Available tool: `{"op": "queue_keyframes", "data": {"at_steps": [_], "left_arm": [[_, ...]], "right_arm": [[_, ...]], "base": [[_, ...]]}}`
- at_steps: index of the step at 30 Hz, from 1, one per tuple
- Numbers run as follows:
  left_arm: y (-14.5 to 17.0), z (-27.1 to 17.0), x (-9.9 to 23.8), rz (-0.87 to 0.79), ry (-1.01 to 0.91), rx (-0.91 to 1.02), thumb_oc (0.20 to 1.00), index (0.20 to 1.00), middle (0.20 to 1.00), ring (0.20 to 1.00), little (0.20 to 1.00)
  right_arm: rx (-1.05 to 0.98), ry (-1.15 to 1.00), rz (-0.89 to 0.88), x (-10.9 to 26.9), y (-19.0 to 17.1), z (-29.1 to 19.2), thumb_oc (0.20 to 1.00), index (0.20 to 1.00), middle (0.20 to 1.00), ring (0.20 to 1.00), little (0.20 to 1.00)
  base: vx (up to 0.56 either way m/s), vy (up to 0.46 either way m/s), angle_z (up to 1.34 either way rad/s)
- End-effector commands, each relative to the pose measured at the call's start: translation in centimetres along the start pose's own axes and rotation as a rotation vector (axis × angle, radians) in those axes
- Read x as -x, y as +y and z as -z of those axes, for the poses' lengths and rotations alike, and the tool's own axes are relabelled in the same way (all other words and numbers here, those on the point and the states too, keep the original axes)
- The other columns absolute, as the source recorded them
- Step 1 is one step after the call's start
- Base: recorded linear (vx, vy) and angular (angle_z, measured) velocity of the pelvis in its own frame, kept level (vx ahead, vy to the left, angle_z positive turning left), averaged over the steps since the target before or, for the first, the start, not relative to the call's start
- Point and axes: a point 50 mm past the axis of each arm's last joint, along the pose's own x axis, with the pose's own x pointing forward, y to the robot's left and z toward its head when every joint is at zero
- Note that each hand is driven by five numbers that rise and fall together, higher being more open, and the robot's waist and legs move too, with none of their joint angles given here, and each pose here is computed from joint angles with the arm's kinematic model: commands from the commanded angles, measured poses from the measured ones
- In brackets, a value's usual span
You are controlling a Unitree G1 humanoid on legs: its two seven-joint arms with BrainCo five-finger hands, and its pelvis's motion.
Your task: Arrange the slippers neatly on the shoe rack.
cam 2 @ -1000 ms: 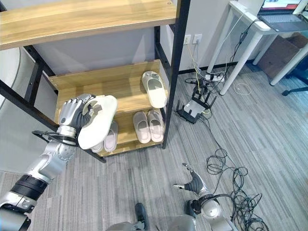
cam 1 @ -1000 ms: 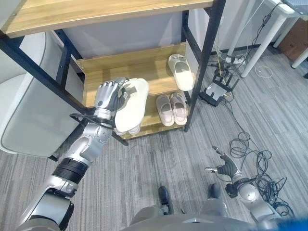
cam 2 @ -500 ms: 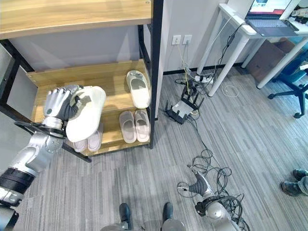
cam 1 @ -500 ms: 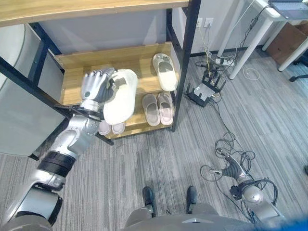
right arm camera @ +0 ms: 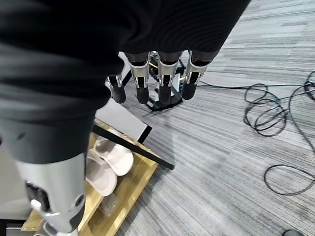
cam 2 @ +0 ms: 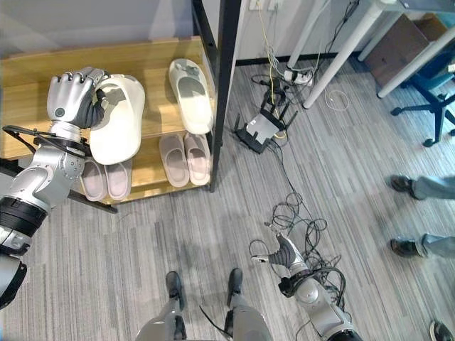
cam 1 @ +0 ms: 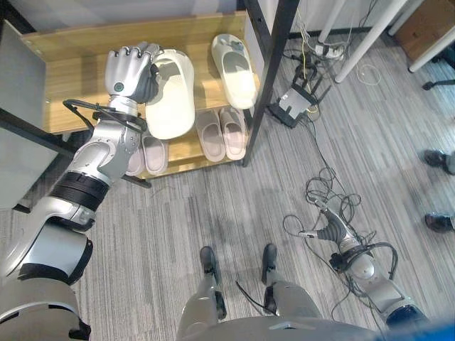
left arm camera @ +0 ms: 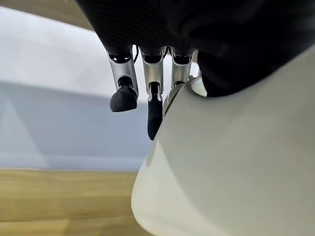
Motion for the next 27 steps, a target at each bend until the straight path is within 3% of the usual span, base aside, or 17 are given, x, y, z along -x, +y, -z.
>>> {"op": "queue_keyframes", "data": {"at_steps": [1, 9, 22, 24, 25, 26, 27], "left_arm": [[3.7, 0.8, -3.4, -0.187, 0.034, -0.054, 0.200, 0.200, 0.200, 0.200, 0.200], [6.4, 1.0, -6.3, -0.251, 0.052, -0.135, 0.200, 0.200, 0.200, 0.200, 0.200], [7.4, 1.9, -7.6, -0.262, 0.100, -0.204, 0.200, 0.200, 0.200, 0.200, 0.200], [7.4, 2.1, -7.5, -0.258, 0.101, -0.229, 0.567, 0.567, 0.567, 0.567, 0.567], [7.2, 2.3, -7.5, -0.253, 0.109, -0.227, 0.931, 0.931, 0.931, 0.931, 0.931], [7.1, 2.4, -7.4, -0.246, 0.122, -0.225, 1.000, 1.000, 1.000, 1.000, 1.000], [6.7, 2.5, -7.4, -0.243, 0.133, -0.207, 1.000, 1.000, 1.000, 1.000, 1.000]], "right_arm": [[0.017, -0.077, 0.067, 0.0, -1.9, -1.2, 1.000, 1.000, 1.000, 1.000, 1.000], [0.011, -0.112, 0.113, -0.2, -2.8, -1.9, 1.000, 1.000, 1.000, 1.000, 1.000], [0.002, -0.162, 0.166, 0.7, -3.4, -2.8, 1.000, 1.000, 1.000, 1.000, 1.000], [-0.007, -0.156, 0.154, 0.8, -3.1, -2.6, 1.000, 1.000, 1.000, 1.000, 1.000], [-0.014, -0.153, 0.153, 0.9, -3.1, -2.5, 1.000, 1.000, 1.000, 1.000, 1.000], [-0.021, -0.150, 0.148, 1.0, -3.0, -2.4, 1.000, 1.000, 1.000, 1.000, 1.000], [-0.026, -0.152, 0.148, 1.0, -2.9, -2.4, 1.000, 1.000, 1.000, 1.000, 1.000]], "base": [[0.02, -0.053, -0.02], [0.01, -0.040, -0.07], [0.02, -0.008, 0.00], [0.05, -0.006, 0.04], [0.04, -0.012, 0.03], [0.04, -0.008, 0.01], [0.05, 0.006, 0.00]]}}
